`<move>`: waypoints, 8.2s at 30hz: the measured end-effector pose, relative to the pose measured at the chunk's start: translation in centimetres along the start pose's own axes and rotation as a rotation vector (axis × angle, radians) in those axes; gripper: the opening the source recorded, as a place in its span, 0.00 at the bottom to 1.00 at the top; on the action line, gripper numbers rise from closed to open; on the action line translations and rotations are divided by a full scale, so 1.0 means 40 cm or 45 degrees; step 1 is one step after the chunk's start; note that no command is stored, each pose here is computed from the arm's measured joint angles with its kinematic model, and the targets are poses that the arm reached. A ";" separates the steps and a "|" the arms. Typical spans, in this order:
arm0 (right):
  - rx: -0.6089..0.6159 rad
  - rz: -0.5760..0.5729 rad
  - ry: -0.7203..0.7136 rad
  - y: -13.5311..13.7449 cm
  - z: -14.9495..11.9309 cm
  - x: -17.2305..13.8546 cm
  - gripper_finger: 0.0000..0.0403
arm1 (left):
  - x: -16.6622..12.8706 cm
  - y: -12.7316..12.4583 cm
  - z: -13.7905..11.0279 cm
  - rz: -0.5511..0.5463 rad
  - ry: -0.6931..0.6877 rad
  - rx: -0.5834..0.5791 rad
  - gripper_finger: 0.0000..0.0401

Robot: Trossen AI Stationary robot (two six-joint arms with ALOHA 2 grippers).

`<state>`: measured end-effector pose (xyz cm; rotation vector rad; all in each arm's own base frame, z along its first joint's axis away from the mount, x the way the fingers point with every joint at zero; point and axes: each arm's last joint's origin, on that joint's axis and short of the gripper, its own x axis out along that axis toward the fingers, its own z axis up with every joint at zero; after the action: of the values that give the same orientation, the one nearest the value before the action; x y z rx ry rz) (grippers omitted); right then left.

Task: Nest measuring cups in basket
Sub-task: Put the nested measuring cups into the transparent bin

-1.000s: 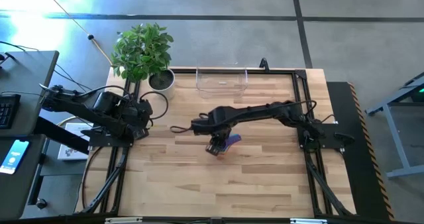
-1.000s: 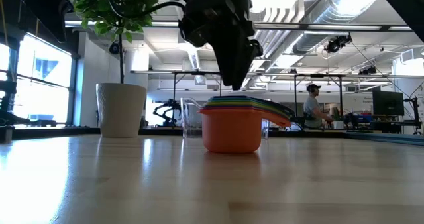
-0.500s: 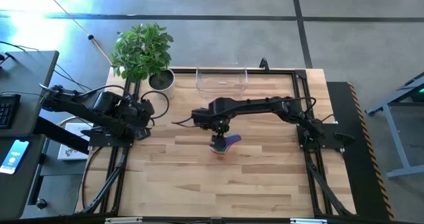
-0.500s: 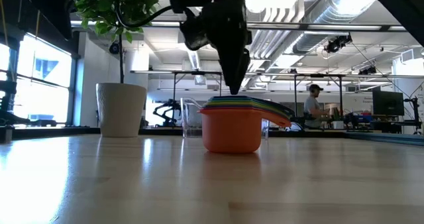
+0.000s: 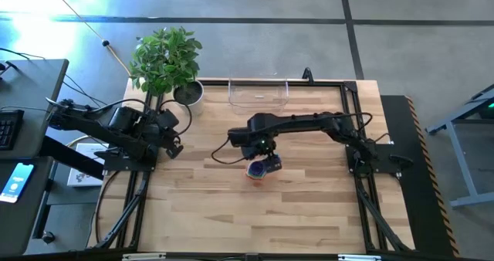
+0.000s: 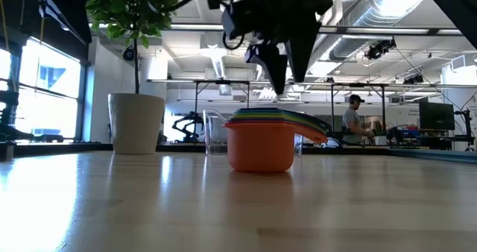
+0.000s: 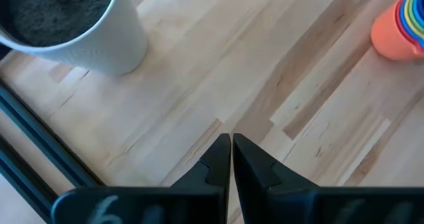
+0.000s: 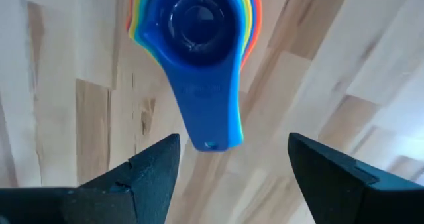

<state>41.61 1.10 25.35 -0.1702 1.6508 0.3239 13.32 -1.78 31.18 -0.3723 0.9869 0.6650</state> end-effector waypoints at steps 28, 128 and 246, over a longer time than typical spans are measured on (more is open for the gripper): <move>-0.091 -0.199 -0.432 0.077 -0.193 -0.011 0.68 | 0.000 0.001 0.002 0.014 -0.024 -0.110 0.02; 0.373 -0.279 -0.325 -0.001 -0.065 0.191 0.33 | 0.000 0.002 0.003 0.039 -0.050 -0.076 0.02; 0.640 -0.260 -0.319 -0.585 -0.268 0.113 0.44 | 0.000 0.001 0.003 0.035 -0.051 -0.048 0.02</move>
<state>37.99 -24.01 19.17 0.0800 1.4036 -0.2207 13.37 -1.66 31.25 -0.3778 0.9436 0.7145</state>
